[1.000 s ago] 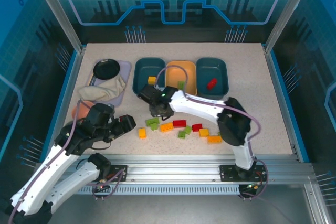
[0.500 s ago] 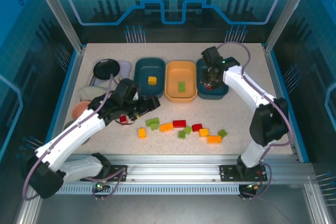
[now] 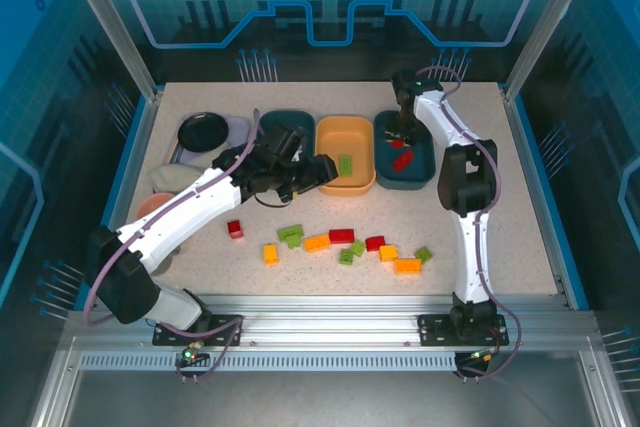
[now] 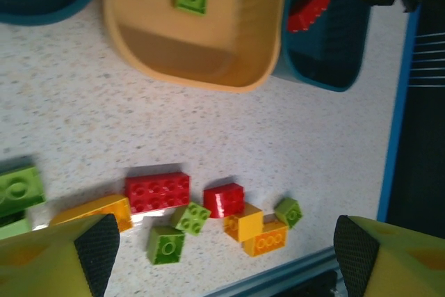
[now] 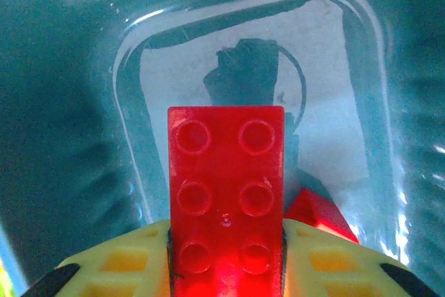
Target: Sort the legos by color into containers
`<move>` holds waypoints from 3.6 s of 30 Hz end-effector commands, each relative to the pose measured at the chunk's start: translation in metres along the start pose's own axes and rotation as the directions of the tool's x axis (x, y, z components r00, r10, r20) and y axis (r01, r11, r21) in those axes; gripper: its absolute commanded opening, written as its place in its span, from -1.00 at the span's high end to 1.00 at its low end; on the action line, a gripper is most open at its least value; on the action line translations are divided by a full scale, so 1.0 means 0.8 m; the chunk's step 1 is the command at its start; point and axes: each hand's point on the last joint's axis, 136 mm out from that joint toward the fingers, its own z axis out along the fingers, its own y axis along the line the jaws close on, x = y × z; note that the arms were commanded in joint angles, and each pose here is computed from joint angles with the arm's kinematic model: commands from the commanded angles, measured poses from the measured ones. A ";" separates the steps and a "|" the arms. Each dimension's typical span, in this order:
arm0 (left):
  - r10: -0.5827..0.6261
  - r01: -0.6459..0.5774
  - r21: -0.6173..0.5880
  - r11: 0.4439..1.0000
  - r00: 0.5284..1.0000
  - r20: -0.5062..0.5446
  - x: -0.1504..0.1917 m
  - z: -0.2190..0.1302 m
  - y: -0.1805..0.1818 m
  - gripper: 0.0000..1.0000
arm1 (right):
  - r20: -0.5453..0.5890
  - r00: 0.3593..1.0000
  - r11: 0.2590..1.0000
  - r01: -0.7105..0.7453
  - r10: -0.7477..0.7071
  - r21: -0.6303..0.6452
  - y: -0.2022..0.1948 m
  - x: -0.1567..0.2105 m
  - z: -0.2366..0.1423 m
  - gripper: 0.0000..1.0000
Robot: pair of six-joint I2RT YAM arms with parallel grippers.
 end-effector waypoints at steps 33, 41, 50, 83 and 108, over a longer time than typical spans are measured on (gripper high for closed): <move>-0.100 -0.036 -0.516 0.856 0.967 -0.234 0.131 0.038 0.247 -0.39 | 0.255 0.825 0.611 0.550 -0.505 -0.570 0.094 0.386 -0.199 -0.49; -0.101 -0.063 -0.566 0.822 0.962 -0.253 0.138 0.051 0.272 -0.05 | 0.264 0.828 0.614 0.548 -0.494 -0.568 0.097 0.381 -0.206 -0.49; -0.051 -0.076 -0.591 0.803 0.980 -0.195 0.117 0.026 0.264 0.41 | 0.297 0.819 0.604 0.566 -0.492 -0.561 0.111 0.367 -0.221 -0.47; -0.068 -0.046 -0.569 0.821 0.982 -0.178 -0.163 0.131 0.204 0.18 | 0.295 0.850 0.720 0.527 -0.437 -0.452 0.156 0.288 -0.195 -0.47; 0.148 -0.149 0.046 0.988 0.989 0.012 -0.060 -0.020 -0.007 -0.77 | -0.009 0.960 0.959 -0.281 0.281 -0.017 -0.115 0.319 -0.120 -0.47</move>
